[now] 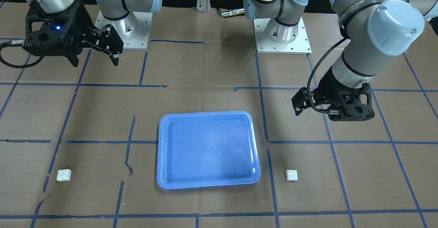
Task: Assemble white blocks and place on blue tray
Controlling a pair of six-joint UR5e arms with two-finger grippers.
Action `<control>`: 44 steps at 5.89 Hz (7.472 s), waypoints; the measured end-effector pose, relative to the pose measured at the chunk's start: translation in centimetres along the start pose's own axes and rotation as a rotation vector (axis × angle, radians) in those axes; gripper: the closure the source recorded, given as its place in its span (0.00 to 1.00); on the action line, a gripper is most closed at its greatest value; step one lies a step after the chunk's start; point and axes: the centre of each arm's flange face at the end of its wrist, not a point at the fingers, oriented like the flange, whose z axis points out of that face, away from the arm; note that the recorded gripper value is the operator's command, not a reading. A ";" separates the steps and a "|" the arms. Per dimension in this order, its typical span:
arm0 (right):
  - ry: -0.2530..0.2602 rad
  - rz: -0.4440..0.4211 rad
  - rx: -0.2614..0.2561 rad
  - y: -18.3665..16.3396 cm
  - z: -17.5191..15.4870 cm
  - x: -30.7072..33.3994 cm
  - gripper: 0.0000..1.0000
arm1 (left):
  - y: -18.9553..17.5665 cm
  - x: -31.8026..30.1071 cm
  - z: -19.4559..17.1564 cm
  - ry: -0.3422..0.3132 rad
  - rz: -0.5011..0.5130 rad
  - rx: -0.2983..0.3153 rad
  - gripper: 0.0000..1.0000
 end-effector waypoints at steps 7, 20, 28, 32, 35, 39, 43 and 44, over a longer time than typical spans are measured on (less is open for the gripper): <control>-0.002 -1.268 0.017 -6.6 5.2 12.8 0.01 | -7.8 -1.7 21.7 -0.004 0.102 0.078 0.04; -0.512 -1.578 0.593 -16.1 36.0 32.0 0.20 | 2.7 25.7 19.7 -0.036 1.499 0.069 0.97; -0.488 -1.578 0.589 -16.1 35.0 32.6 0.75 | 4.3 25.9 23.2 -0.017 1.512 0.028 0.96; -0.447 -1.551 0.587 -15.2 28.7 31.6 0.75 | 4.2 26.0 23.5 -0.024 1.512 0.038 0.02; -0.493 -1.494 0.604 -9.9 26.3 26.2 0.75 | 4.4 21.9 13.8 0.011 1.442 -0.027 0.01; -0.502 -1.461 0.628 -8.8 27.8 13.4 0.75 | 11.1 16.5 -3.3 0.073 1.314 -0.164 0.01; -0.413 -1.346 0.649 -7.4 29.5 -5.4 0.74 | 13.4 11.8 -8.4 -0.034 0.758 -0.105 0.01; -0.415 -1.351 0.660 -6.9 30.8 -8.5 0.74 | 14.1 11.4 -9.6 -0.064 0.545 -0.066 0.01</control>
